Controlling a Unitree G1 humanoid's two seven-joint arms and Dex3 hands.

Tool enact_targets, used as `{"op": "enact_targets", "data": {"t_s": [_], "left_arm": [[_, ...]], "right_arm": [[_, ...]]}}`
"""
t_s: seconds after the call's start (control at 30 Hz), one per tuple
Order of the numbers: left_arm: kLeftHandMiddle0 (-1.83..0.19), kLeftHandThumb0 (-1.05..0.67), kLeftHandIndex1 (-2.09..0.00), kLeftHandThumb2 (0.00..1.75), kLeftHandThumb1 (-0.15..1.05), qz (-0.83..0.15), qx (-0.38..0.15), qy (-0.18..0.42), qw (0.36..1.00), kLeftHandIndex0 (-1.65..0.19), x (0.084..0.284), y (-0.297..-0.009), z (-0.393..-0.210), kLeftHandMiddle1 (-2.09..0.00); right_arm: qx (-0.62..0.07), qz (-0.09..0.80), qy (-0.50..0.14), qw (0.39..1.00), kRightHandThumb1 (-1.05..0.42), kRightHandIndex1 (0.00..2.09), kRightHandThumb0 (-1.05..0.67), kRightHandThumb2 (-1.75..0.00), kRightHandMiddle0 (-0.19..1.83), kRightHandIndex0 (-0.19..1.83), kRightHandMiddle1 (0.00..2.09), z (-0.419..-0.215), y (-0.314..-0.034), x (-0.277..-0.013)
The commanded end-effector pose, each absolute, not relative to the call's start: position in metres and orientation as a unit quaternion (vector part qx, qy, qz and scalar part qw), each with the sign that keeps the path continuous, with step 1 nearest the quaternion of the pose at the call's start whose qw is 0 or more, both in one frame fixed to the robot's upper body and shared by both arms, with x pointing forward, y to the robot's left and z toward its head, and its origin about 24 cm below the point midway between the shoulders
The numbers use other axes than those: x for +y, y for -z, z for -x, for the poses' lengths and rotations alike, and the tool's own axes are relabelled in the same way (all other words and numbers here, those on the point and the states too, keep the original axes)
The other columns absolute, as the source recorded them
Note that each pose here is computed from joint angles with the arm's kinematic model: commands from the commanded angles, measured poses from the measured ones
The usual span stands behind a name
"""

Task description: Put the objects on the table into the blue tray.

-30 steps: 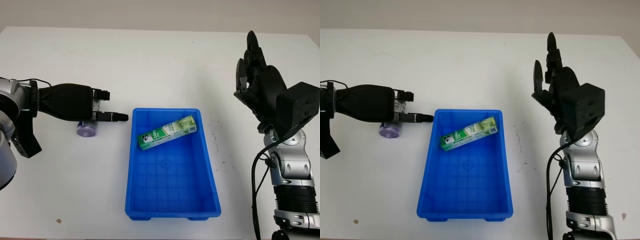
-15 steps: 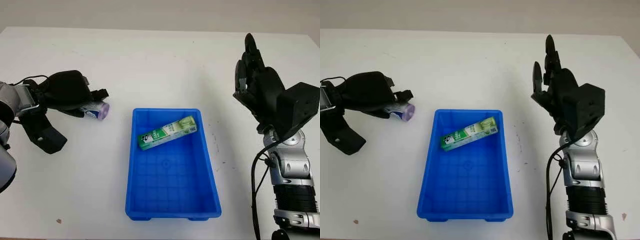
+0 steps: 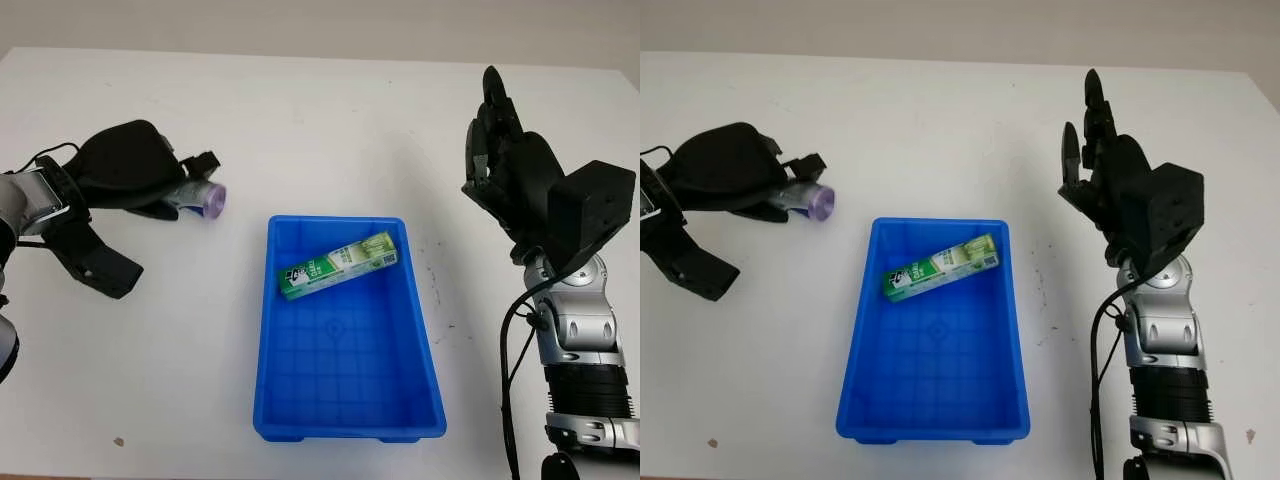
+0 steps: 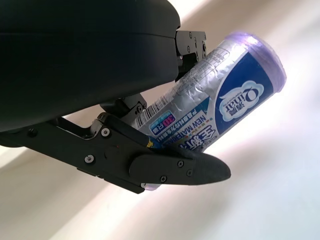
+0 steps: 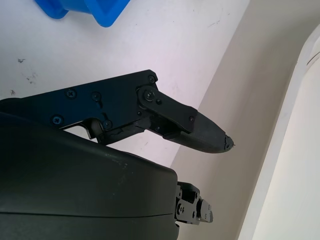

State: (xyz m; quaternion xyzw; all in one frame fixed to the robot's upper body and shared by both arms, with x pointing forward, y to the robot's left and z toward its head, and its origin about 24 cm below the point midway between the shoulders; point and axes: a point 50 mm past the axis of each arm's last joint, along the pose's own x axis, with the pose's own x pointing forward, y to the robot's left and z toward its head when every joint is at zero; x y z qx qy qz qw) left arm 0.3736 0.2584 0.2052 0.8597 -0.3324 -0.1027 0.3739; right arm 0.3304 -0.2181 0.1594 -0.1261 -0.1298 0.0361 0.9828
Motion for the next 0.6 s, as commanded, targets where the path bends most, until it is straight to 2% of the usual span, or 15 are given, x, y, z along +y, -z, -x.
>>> {"op": "enact_targets", "data": {"t_s": [0.0,0.1,0.17,0.2,0.37,0.43,0.57], "left_arm": [[-1.02,-0.46,-2.09,0.38,1.05,-0.835,-0.377,0.033,0.400,-0.47,0.255,-0.241,-0.373,-2.09],[-0.92,-0.48,-2.09,0.50,1.05,-0.795,-0.411,-0.008,0.446,-0.42,0.243,-0.272,-0.370,-2.09],[-0.93,-0.47,-2.09,0.50,1.05,-0.772,-0.429,-0.016,0.468,-0.43,0.235,-0.286,-0.364,-2.09],[-0.93,-0.49,-2.09,0.49,1.05,-0.758,-0.442,-0.011,0.479,-0.33,0.228,-0.292,-0.360,-2.09],[-0.98,-0.50,-2.09,0.52,1.05,-0.711,-0.462,0.029,0.529,-0.52,0.202,-0.300,-0.340,-2.09],[-1.01,-0.49,-2.09,0.53,1.05,-0.699,-0.451,0.055,0.552,-0.49,0.193,-0.298,-0.332,-2.09],[-1.07,-0.52,-2.09,0.58,1.05,-0.644,-0.377,0.158,0.646,-0.52,0.174,-0.290,-0.317,-2.09]], "right_arm": [[-0.143,0.129,-0.040,0.981,-1.05,0.00,-0.54,-0.86,-0.19,-0.19,0.00,-0.332,-0.163,-0.217],[-0.143,0.128,-0.043,0.980,-1.05,0.00,-0.54,-0.87,-0.19,-0.19,0.00,-0.333,-0.162,-0.216],[-0.142,0.125,-0.044,0.981,-1.05,0.00,-0.54,-0.87,-0.19,-0.19,0.00,-0.333,-0.162,-0.215],[-0.141,0.122,-0.045,0.981,-1.05,0.00,-0.54,-0.87,-0.19,-0.19,0.00,-0.334,-0.161,-0.214],[-0.141,0.117,-0.048,0.982,-1.05,0.00,-0.55,-0.86,-0.19,-0.19,0.00,-0.335,-0.161,-0.212],[-0.140,0.117,-0.048,0.982,-1.05,0.00,-0.56,-0.85,-0.19,-0.19,0.00,-0.335,-0.161,-0.211],[-0.136,0.107,-0.046,0.984,-1.05,0.00,-0.57,-0.83,-0.19,-0.19,0.00,-0.335,-0.161,-0.210]]}}
